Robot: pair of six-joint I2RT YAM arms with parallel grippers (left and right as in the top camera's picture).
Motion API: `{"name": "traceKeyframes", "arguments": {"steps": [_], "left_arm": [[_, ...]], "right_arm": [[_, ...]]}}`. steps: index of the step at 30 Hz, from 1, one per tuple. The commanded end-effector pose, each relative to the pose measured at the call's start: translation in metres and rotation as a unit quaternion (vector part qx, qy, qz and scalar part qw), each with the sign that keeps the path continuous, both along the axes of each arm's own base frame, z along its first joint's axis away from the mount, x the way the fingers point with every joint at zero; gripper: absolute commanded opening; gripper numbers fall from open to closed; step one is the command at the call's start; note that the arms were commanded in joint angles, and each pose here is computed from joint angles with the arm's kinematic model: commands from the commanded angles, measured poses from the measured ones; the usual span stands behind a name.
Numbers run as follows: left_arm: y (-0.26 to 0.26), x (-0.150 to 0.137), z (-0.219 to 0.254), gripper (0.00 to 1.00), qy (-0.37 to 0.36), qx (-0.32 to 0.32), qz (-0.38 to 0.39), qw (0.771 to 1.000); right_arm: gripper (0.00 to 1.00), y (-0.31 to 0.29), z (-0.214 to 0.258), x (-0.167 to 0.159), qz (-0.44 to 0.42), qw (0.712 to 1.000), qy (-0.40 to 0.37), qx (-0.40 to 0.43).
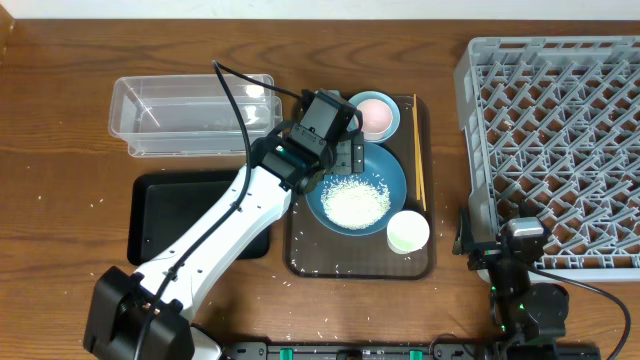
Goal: Sort waste into correct bins and load items into the dishwasher rack
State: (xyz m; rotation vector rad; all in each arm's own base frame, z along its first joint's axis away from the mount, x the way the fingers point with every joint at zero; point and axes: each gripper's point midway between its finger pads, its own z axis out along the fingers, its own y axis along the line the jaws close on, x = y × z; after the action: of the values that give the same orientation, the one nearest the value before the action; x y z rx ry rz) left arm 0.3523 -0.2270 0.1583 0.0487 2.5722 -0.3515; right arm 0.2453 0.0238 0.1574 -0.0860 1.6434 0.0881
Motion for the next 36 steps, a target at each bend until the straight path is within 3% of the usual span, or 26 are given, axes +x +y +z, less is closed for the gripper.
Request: {"name": "traceKeyframes", "arguments": {"steps": [1, 6, 11, 36], "left_arm": [[-0.005, 0.000, -0.001, 0.90, 0.004, -0.011, -0.002, 1.000], [0.019, 0.006, -0.006, 0.90, -0.012, 0.046, 0.035, 0.998], [0.034, -0.005, -0.021, 0.90, 0.014, 0.083, 0.042, 0.996], [0.046, -0.025, -0.055, 0.90, 0.081, 0.130, 0.038, 0.987]], "right_arm": [[0.99, 0.002, -0.002, 0.000, 0.002, 1.000, 0.002, -0.008], [0.99, 0.002, -0.002, 0.000, 0.002, 1.000, 0.002, -0.008], [0.99, 0.002, -0.002, 0.000, 0.002, 1.000, 0.002, -0.008], [0.99, 0.002, -0.002, 0.000, 0.002, 1.000, 0.002, -0.008]]}}
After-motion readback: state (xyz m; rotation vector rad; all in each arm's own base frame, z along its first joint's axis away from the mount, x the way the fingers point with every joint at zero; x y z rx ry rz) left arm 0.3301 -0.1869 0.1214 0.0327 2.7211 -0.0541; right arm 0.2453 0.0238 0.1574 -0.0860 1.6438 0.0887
